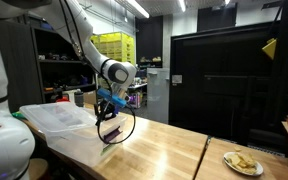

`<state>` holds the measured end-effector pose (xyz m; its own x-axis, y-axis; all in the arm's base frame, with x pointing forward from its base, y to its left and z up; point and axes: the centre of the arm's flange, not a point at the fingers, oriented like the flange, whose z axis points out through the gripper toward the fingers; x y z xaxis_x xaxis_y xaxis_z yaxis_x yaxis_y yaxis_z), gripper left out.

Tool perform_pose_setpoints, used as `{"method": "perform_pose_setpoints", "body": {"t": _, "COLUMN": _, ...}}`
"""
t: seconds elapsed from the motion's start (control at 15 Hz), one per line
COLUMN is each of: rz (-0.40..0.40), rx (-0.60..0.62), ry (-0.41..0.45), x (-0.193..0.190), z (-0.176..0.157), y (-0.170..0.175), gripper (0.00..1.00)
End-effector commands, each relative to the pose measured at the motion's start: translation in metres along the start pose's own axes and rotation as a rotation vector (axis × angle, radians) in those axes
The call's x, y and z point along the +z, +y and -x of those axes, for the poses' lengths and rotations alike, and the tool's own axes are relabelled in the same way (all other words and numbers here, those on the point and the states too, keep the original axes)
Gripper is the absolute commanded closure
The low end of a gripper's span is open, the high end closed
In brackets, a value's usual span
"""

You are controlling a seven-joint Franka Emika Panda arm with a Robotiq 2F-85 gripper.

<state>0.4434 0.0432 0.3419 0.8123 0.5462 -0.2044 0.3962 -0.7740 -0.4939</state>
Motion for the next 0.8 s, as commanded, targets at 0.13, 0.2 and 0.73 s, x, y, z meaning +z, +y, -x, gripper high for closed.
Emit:
{"method": "perform_pose_setpoints", "body": {"t": 0.13, "rz": 0.070, "rx": -0.001, "ry": 0.000, "x": 0.003, "z": 0.011, "y": -0.020, "gripper": 0.63}}
{"method": "perform_pose_setpoints", "body": {"t": 0.2, "rz": 0.073, "rx": 0.002, "ry": 0.006, "x": -0.002, "z": 0.013, "y": -0.019, "gripper": 0.56}}
{"method": "perform_pose_setpoints", "body": {"t": 0.73, "rz": 0.118, "rx": -0.008, "ry": 0.108, "x": -0.049, "z": 0.036, "y": -0.038, "gripper": 0.02}}
